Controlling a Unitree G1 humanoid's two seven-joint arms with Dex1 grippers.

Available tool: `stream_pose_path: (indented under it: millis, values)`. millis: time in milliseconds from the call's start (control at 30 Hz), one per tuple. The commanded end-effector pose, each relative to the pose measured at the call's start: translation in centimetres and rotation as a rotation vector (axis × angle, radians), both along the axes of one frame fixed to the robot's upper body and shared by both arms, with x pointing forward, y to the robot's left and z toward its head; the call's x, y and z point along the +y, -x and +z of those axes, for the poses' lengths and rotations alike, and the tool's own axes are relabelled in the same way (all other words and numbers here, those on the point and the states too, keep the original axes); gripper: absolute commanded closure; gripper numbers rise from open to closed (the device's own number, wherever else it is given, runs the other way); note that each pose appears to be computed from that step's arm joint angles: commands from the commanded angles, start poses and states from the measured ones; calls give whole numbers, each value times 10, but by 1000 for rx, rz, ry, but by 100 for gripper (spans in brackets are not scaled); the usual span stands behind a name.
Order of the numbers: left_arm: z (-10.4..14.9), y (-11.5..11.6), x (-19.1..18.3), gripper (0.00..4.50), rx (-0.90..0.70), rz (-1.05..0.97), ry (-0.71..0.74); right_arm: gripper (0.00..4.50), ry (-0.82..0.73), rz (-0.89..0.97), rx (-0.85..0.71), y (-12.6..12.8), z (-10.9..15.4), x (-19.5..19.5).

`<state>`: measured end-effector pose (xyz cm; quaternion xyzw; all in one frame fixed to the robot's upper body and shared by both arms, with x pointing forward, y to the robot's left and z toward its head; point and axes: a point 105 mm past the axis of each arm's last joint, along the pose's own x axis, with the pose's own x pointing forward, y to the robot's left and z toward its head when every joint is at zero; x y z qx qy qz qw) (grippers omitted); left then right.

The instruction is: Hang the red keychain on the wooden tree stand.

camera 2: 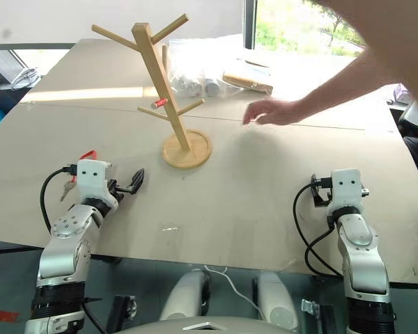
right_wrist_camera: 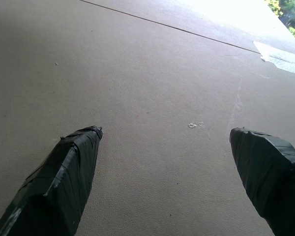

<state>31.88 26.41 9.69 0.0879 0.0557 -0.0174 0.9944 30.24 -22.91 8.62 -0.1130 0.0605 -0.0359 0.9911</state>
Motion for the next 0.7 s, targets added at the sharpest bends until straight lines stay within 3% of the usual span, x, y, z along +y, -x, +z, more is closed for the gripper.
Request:
stream_pose_path:
  millis: [33,233,367,533,700]
  values:
    - [18,10,3,0,-33,-19,12,5,8,61,-55,-6,18,10]
    - [62,45,27,0,-28,-85,34,5,-73,525,-68,-24,55,81]
    - [83,57,65,0,33,-71,31,5,-146,955,11,-1,71,133]
    - [75,57,105,0,174,-82,41,5,-150,1359,127,32,84,168]
    - [66,40,128,0,219,-92,42,5,-145,1475,134,37,94,182]
